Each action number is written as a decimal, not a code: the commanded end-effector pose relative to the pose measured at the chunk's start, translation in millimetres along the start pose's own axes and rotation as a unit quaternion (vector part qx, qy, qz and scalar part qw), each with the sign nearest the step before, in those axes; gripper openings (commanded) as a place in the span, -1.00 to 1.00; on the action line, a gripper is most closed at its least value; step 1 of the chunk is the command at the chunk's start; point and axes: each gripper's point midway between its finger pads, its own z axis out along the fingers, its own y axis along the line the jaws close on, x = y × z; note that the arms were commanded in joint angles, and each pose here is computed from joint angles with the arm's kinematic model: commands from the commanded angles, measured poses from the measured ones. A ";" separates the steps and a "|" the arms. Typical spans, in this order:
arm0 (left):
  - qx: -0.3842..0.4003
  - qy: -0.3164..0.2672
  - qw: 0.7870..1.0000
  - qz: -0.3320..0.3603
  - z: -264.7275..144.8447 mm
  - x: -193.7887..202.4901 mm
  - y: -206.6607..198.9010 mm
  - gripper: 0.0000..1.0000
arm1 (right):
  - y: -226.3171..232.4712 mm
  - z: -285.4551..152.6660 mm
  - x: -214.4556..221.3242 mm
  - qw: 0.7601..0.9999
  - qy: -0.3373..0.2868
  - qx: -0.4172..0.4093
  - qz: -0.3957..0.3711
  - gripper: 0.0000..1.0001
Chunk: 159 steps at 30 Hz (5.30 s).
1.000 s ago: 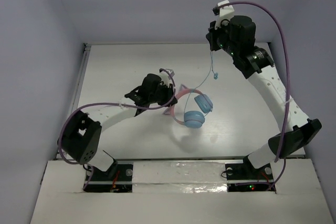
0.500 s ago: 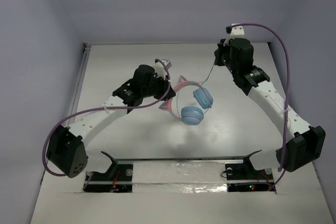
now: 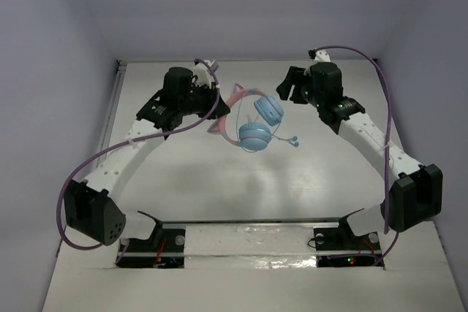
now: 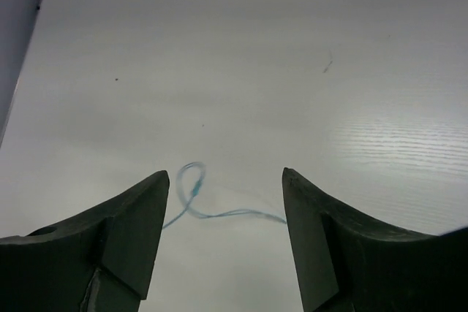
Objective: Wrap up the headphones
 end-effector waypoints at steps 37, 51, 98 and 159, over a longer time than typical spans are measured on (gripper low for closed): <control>-0.076 -0.090 0.993 0.020 -66.0 -127.6 -9.5 -1.00 | 74.0 39.2 132.4 0.928 0.082 -0.357 -0.068 0.97; -0.061 -0.103 0.992 0.025 -74.4 -139.8 -21.8 -1.00 | 81.1 78.2 154.5 0.929 0.098 -0.351 -0.066 0.80; -0.244 -0.245 0.934 -0.089 -72.4 -241.8 133.3 -1.00 | 171.8 -107.3 256.4 0.928 0.188 -0.322 -0.024 -1.00; -0.170 0.066 0.983 0.034 30.0 72.5 59.2 -1.00 | 109.9 -39.2 -25.0 0.962 -0.078 0.033 -0.260 -1.00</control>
